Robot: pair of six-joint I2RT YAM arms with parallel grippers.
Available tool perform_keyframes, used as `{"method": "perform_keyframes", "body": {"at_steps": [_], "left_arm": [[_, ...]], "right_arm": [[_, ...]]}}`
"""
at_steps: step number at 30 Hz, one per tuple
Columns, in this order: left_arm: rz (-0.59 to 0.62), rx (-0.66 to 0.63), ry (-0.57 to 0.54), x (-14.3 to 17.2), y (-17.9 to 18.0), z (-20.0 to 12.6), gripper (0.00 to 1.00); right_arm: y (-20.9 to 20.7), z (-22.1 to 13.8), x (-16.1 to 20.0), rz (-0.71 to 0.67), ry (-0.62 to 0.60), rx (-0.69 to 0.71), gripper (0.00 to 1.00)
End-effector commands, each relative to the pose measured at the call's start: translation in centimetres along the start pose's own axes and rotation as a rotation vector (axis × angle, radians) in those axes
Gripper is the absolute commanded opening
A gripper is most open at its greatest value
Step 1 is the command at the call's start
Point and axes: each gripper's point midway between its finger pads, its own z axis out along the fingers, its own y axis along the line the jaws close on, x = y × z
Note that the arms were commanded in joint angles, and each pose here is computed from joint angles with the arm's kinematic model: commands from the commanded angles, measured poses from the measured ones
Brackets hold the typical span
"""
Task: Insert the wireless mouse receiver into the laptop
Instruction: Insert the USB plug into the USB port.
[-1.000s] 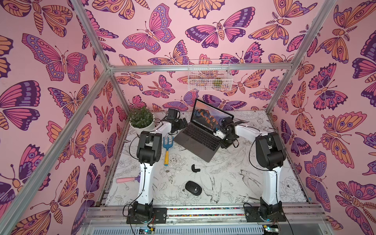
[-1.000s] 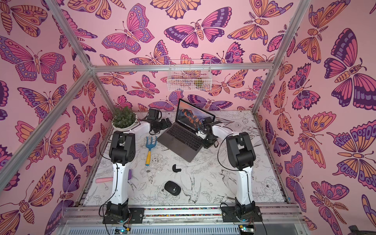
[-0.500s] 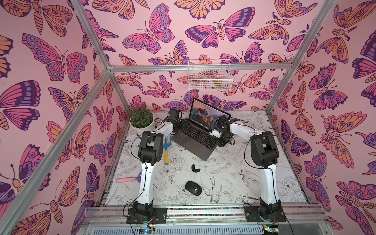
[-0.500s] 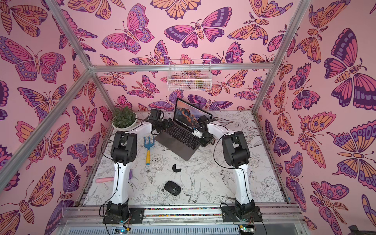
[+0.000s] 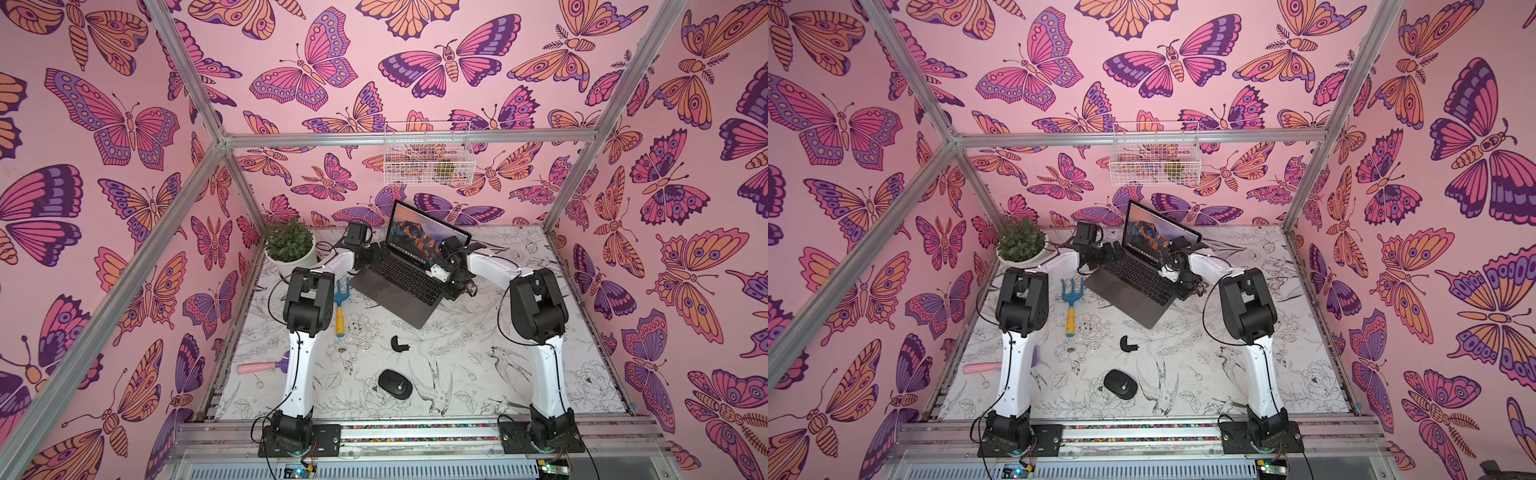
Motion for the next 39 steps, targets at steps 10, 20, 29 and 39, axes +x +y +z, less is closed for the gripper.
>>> {"method": "perform_keyframes", "body": {"at_steps": [10, 20, 29, 39], "left_arm": [[-0.071, -0.079, 0.296, 9.9, 3.5, 3.1, 1.0], [-0.119, -0.17, 0.177, 5.4, 6.1, 0.3, 1.0], [-0.177, -0.196, 0.212, 6.3, 7.7, 0.0, 1.0], [-0.183, -0.227, 0.31, 8.3, 8.6, -0.4, 1.0]], "right_arm": [[2.1, -2.1, -6.4, -0.079, -0.273, -0.091, 0.37], [-0.3, -5.8, -1.8, 0.372, -0.348, 0.046, 0.95], [-1.4, -5.2, -0.9, 0.984, -0.462, -0.055, 0.99], [-1.1, -2.8, -1.8, 1.149, -0.476, -0.142, 1.0]]}}
